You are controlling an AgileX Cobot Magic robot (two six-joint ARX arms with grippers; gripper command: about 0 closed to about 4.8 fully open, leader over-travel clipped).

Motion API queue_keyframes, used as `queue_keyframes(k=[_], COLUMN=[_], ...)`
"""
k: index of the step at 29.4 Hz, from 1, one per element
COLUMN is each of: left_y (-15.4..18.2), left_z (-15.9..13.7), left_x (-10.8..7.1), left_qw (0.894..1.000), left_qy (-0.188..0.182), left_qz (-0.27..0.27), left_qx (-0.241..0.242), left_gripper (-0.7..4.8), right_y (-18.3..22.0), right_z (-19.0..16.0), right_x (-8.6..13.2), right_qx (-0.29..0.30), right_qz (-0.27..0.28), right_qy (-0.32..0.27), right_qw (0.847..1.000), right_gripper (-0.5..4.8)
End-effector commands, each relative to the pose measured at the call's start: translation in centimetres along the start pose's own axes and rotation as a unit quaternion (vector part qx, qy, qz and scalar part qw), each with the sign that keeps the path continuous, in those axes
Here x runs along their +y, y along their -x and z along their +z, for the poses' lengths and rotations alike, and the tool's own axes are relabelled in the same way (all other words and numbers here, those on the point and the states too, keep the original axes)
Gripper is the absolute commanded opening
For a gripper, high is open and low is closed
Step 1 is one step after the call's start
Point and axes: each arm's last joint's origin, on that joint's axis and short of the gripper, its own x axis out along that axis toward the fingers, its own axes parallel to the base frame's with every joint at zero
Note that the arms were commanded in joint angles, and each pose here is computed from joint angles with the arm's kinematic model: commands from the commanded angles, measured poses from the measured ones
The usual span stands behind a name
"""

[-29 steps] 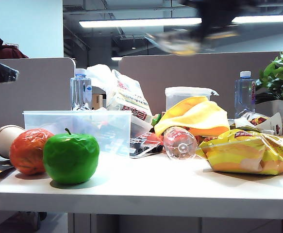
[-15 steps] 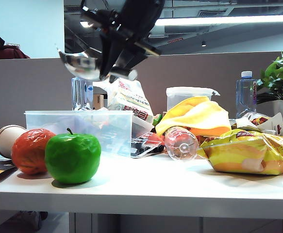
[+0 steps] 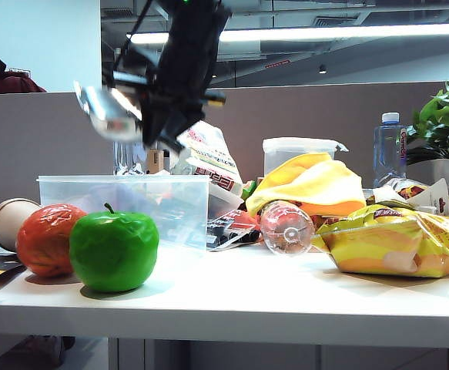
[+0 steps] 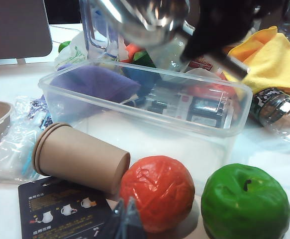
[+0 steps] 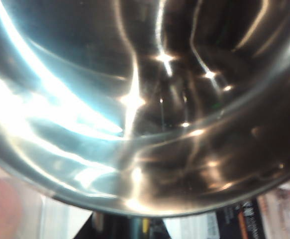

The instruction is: Pick up the metal ice scoop from the table and place it inside the transparent plastic box.

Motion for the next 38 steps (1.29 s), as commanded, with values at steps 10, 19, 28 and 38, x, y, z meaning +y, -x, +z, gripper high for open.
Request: queue_keyframes(k=[10, 19, 28, 38], left_y=[0.0, 0.0, 0.0, 0.0], left_z=[0.2, 0.2, 0.2, 0.2], left_x=[0.0, 0.0, 0.0, 0.0], left_qw=[1.0, 1.0, 1.0, 1.0], left_qy=[-0.002, -0.002, -0.002, -0.002], left_qz=[-0.002, -0.002, -0.002, -0.002], left_qx=[-0.007, -0.007, -0.007, -0.007], left_gripper=[-0.05, -0.05, -0.05, -0.05], right_y=[-1.7, -2.3, -1.7, 1.5], right_z=[-0.2, -0.7, -1.0, 1.1], right_x=[-0.1, 0.1, 0.0, 0.0], right_qx=[-0.001, 0.014, 0.047, 0.018], right_qz=[0.004, 0.012, 0.003, -0.01], right_qy=[0.009, 0.01, 0.01, 0.011], right_qw=[1.0, 1.0, 0.999, 1.0], right_gripper=[-0.05, 1.41, 2.53, -0.06])
